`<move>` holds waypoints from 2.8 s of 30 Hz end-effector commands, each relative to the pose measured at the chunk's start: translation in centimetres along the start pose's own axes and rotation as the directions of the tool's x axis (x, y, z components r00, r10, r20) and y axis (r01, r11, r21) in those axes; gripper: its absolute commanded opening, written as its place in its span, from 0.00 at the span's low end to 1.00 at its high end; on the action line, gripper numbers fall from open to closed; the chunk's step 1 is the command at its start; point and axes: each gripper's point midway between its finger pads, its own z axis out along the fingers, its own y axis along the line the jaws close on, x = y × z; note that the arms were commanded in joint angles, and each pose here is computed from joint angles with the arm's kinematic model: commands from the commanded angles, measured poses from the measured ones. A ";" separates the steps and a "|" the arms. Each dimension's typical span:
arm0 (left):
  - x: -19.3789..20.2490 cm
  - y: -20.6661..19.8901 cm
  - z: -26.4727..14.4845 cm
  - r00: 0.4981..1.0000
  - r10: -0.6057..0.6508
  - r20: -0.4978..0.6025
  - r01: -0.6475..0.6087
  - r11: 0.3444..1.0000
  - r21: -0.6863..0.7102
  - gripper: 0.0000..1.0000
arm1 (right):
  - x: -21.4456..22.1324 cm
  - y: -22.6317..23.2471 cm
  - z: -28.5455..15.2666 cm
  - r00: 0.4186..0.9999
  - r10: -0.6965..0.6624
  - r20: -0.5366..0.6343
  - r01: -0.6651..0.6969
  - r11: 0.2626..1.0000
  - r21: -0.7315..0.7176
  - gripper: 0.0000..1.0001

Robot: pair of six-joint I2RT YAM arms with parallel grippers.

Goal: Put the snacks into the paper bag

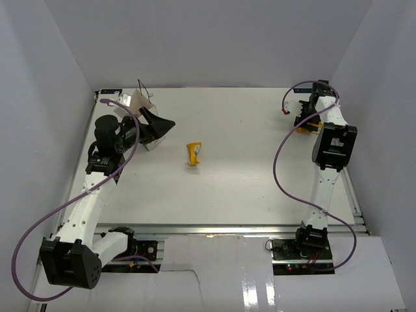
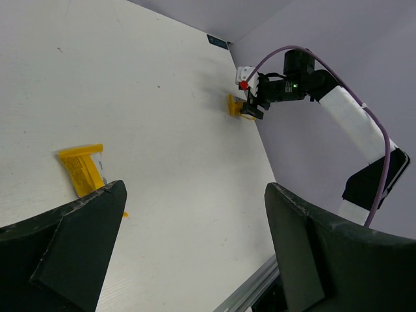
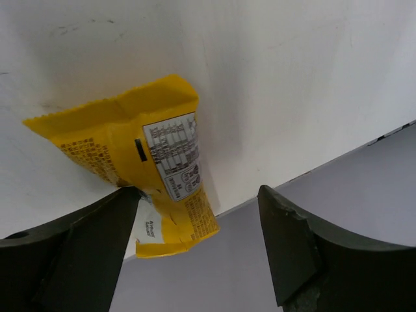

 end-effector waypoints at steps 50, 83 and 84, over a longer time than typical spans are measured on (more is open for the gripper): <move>18.7 -3.8 16.5 0.882 -0.108 -0.459 0.177 0.978 0.110 0.48 | -32.9 20.9 -20.0 0.552 0.631 0.546 0.007 0.651 -0.759 0.15; 13.9 -3.6 13.7 0.926 0.008 -0.377 0.020 0.997 0.071 0.00 | -33.4 23.3 -21.5 0.564 0.582 0.586 0.069 0.673 -0.736 0.66; 13.3 -3.5 13.6 0.931 0.016 -0.364 0.009 0.998 0.066 0.00 | -33.4 23.1 -21.5 0.563 0.579 0.589 0.068 0.679 -0.731 0.66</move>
